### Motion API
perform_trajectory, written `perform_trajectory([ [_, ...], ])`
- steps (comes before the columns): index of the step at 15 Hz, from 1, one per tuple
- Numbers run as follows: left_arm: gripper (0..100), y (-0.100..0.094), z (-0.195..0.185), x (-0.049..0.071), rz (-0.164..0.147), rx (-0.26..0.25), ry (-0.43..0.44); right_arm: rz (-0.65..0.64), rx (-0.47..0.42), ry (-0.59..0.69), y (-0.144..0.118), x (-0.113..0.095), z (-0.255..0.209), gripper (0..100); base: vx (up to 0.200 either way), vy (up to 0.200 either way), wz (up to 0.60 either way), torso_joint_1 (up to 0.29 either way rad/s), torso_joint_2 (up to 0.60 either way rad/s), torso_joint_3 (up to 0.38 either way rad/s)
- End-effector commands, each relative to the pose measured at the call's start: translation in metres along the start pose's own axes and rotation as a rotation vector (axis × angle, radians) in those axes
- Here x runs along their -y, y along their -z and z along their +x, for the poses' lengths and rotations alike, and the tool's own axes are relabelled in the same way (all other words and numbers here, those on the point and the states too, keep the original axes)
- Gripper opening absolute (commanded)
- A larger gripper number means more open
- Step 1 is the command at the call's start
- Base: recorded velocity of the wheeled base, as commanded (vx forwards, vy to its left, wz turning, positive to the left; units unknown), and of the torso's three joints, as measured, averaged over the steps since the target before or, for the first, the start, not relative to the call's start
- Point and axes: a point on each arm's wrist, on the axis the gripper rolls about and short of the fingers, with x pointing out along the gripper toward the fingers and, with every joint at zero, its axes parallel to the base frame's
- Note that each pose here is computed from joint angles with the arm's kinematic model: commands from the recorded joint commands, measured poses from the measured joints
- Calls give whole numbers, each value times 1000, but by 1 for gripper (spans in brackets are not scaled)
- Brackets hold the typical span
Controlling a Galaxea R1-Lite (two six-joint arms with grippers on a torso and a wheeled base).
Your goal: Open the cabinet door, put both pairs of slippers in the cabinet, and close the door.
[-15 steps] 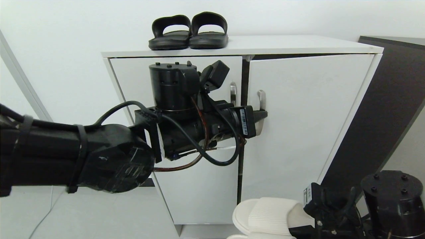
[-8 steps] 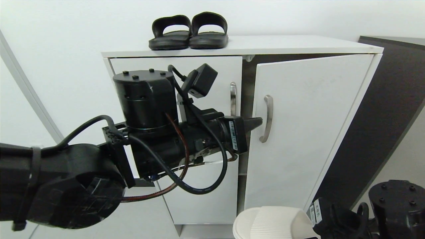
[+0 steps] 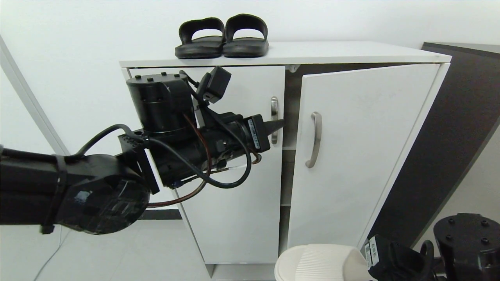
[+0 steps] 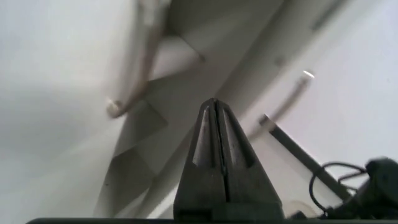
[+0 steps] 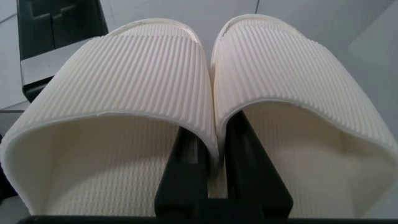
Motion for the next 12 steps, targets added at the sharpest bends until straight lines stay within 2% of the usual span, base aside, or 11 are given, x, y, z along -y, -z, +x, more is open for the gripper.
perform_trajectory([
  [1,0,3,20,-9,-4,10,3,1,-4,-2,1,0,1,0,0,0,0,0,0,0],
  [5,0,2,36,-9,-32,12,49,2,-9,-2,1,0,2,0,0,0,0,0,0,0],
  [9,0,6,39,-11,-36,0,50,-8,-16,-23,1,-5,4,0,0,0,0,0,0,0],
  [10,0,6,40,-11,-41,-1,52,-9,-21,-31,3,-6,4,0,-200,0,0,2,2,2],
  [11,0,8,42,-7,-52,-5,64,-10,-24,-36,4,-7,4,0,-200,0,0,7,-2,2],
  [12,0,15,46,8,-57,-27,103,-9,-29,-41,5,-8,4,0,-200,0,0,7,-7,12],
])
